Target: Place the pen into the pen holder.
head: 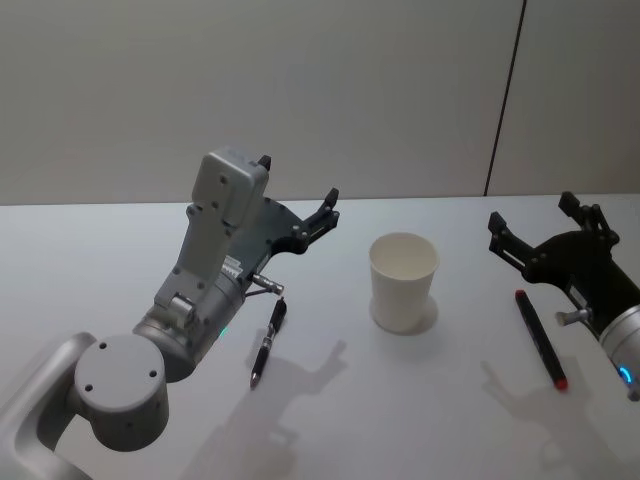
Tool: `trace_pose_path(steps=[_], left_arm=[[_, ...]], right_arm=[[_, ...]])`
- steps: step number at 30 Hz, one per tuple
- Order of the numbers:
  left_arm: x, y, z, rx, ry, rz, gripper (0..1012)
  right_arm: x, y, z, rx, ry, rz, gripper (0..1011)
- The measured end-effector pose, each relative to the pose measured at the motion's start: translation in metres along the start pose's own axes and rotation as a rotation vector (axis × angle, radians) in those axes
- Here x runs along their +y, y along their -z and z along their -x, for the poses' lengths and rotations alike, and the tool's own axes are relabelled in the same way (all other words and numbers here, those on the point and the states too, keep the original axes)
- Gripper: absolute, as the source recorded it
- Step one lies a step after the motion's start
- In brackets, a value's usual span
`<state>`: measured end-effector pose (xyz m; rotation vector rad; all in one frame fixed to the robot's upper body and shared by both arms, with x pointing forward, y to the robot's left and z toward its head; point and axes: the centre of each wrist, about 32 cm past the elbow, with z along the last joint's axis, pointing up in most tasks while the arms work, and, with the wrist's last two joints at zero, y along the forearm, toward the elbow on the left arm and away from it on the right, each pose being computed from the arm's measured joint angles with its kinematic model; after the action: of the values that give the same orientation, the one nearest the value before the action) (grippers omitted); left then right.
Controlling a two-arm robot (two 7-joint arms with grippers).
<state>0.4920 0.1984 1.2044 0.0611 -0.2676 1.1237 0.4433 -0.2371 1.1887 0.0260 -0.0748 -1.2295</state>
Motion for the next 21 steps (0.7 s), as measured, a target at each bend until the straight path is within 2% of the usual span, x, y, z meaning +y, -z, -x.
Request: trace_pose_path(steps=[21], left_arm=[[0.0000, 0.0000, 0.0000, 0.000, 0.000, 0.000, 1003]], right_arm=[[0.0000, 0.0000, 0.0000, 0.000, 0.000, 0.000, 1001]])
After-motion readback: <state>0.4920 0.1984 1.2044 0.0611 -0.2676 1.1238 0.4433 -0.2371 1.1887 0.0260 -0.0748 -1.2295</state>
